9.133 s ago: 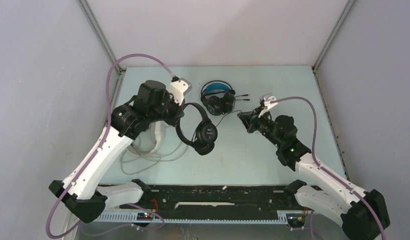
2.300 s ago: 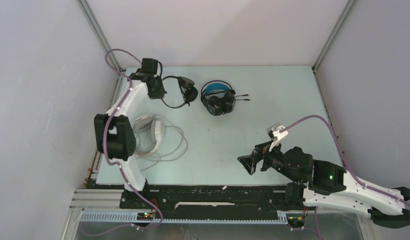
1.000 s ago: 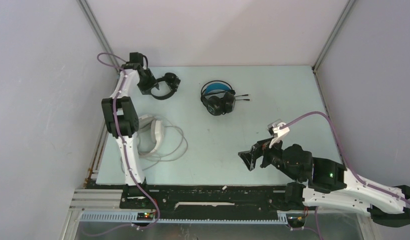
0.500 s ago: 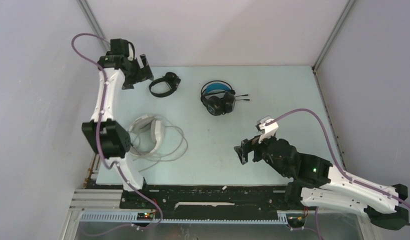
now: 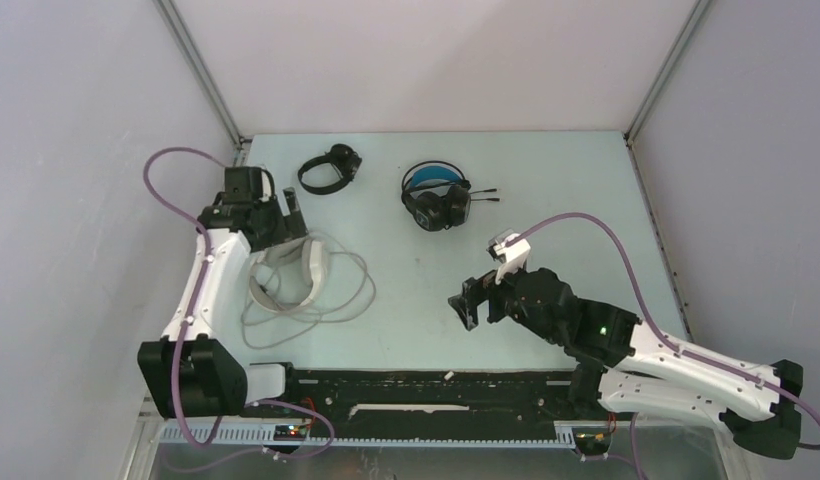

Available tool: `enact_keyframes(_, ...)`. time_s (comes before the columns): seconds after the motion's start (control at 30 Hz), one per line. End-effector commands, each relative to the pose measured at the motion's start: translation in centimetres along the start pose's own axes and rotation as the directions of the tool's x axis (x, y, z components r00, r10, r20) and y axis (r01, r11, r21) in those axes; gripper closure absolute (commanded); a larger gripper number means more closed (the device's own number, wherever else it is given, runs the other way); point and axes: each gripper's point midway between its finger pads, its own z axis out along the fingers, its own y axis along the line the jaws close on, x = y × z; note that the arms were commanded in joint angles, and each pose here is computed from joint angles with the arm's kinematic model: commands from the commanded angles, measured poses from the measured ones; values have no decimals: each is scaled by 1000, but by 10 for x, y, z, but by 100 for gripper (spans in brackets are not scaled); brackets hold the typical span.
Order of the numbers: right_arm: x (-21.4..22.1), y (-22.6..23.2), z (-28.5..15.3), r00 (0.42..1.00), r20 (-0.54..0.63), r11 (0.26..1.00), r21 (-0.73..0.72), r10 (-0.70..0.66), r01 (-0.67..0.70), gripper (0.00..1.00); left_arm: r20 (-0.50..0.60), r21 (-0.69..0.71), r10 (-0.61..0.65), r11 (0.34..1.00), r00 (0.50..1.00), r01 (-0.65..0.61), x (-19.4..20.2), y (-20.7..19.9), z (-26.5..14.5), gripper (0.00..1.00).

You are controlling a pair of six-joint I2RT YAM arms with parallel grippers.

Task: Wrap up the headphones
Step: Pick up the headphones from the center of the board.

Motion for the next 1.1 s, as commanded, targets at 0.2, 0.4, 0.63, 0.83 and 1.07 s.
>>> enact_keyframes(0.2, -60, 31, 6, 994, 35, 989, -113, 100, -95, 4, 18, 235, 28, 971, 999, -31, 6, -42, 42, 11)
enact_keyframes(0.4, -83, 11, 10, 994, 84, 997, -23, 75, -73, 3, -108, 274, 85, 960, 991, -52, 27, -51, 76, 13)
enact_keyframes(0.63, -83, -25, 11, 993, 111, 996, 85, -42, 32, 2, -139, 298, 256, 932, 957, -205, 46, -70, 71, 46)
enact_keyframes(0.83, -93, -21, -18, 985, 170, 999, 24, -28, 24, 3, -17, 430, 393, 833, 919, -348, 53, -116, 8, 76)
enact_keyframes(1.07, -108, -29, -71, 961, 275, 1000, 11, 21, -25, 3, 187, 594, 606, 557, 773, -581, 97, -186, -83, 80)
